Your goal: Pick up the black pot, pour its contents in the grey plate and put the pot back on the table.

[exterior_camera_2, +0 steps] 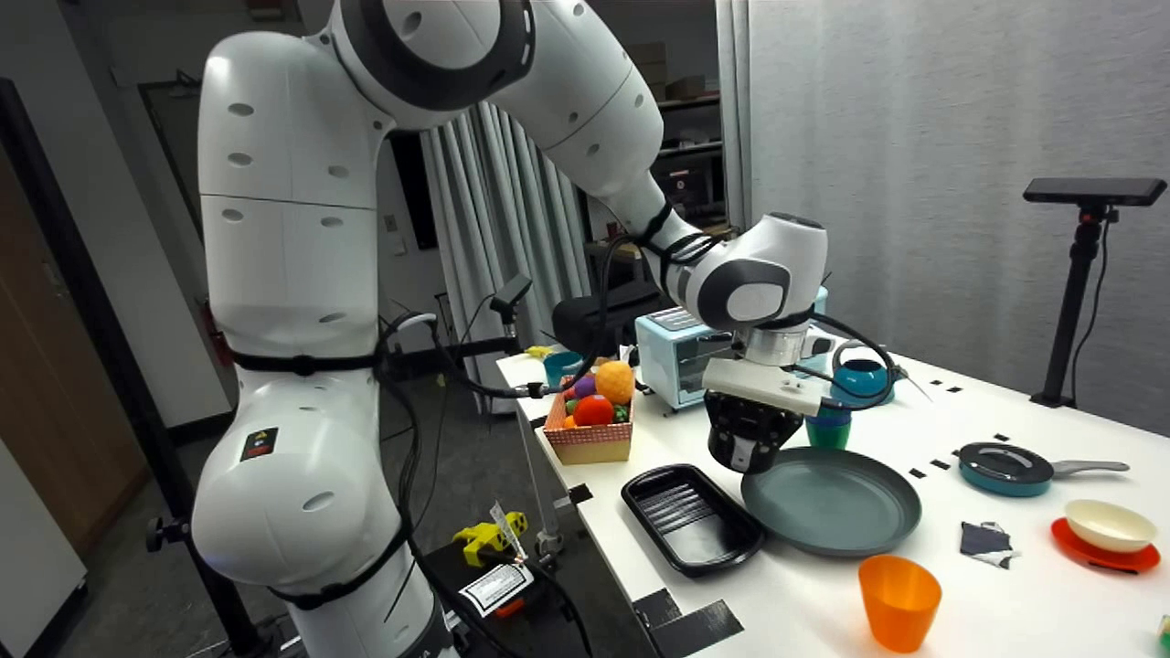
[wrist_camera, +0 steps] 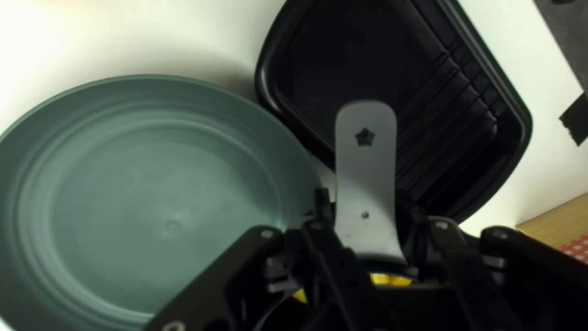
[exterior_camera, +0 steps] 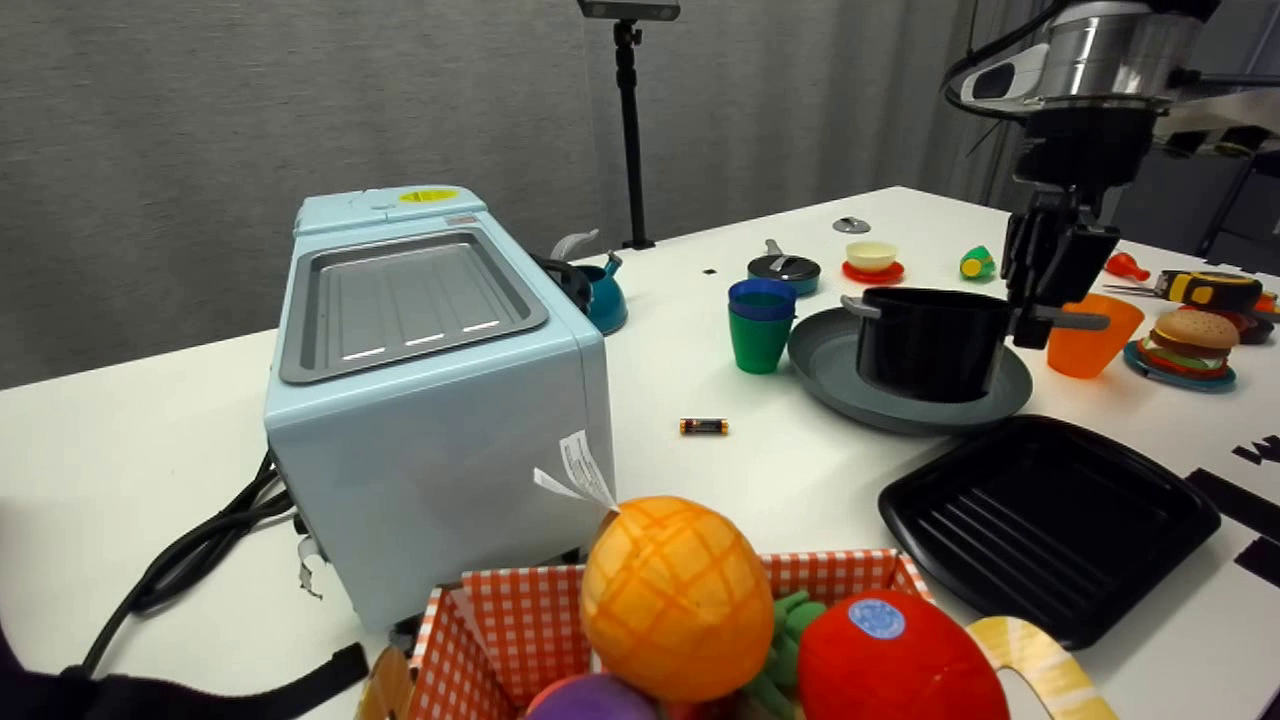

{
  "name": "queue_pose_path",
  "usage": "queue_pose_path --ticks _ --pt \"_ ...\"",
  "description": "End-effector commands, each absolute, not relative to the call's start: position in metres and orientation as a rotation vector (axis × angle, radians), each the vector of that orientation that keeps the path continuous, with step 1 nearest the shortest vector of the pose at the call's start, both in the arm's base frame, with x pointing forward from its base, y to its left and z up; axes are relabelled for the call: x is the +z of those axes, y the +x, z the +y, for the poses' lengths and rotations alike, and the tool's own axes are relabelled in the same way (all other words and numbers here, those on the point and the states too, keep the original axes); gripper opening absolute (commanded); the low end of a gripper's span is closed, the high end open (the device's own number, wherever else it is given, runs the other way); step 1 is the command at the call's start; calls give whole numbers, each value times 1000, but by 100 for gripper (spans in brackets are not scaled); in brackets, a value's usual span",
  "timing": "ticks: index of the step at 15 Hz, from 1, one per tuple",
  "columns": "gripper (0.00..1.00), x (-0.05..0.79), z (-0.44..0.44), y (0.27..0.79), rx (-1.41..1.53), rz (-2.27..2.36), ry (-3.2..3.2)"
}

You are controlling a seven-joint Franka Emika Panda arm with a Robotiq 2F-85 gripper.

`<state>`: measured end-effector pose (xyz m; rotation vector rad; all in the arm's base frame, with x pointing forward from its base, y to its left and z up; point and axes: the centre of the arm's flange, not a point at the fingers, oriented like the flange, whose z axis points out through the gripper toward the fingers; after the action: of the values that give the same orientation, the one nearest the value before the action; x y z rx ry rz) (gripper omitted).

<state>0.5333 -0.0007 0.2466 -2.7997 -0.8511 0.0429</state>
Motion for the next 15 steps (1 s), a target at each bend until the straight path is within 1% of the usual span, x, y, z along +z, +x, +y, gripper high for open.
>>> queue_pose_path --ticks 1,8,15 --pt "12 249 -9 550 101 -746 -2708" --pt "12 263 -38 604 6 -571 -2682" --pt "12 245 -79 635 105 -390 -2475"
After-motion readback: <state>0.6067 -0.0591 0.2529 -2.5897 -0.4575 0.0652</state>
